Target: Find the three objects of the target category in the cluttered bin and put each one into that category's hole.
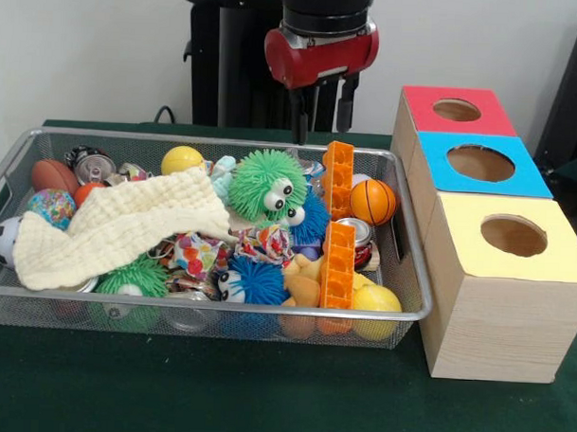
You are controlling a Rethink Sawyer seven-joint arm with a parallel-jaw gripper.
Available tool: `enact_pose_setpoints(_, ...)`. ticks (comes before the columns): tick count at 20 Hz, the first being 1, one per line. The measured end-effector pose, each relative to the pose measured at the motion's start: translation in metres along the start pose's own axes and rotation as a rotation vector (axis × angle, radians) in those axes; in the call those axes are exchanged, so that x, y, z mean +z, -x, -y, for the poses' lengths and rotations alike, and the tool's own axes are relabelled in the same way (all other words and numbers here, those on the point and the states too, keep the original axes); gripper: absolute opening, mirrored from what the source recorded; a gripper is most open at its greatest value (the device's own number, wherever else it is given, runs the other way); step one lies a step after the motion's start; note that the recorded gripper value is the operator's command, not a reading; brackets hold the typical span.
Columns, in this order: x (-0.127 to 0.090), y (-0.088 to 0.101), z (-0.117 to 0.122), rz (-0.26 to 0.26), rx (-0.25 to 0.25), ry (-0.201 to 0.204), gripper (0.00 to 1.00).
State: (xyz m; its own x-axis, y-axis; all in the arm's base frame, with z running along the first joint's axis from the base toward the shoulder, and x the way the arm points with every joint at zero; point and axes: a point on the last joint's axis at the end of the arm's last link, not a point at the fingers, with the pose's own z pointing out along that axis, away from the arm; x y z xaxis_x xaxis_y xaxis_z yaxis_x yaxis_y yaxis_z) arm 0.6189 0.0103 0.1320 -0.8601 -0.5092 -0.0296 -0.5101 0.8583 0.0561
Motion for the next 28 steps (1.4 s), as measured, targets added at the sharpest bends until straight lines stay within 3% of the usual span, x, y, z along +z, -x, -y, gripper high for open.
enact_pose_setpoints(13,0.027,-0.064,-0.023,-0.122,-0.02,0.037,1.0)
enact_pose_setpoints(19,0.042,-0.098,-0.025,-0.184,-0.043,0.025,1.0)
enact_pose_setpoints(28,0.063,-0.117,-0.026,-0.207,-0.076,0.019,1.0)
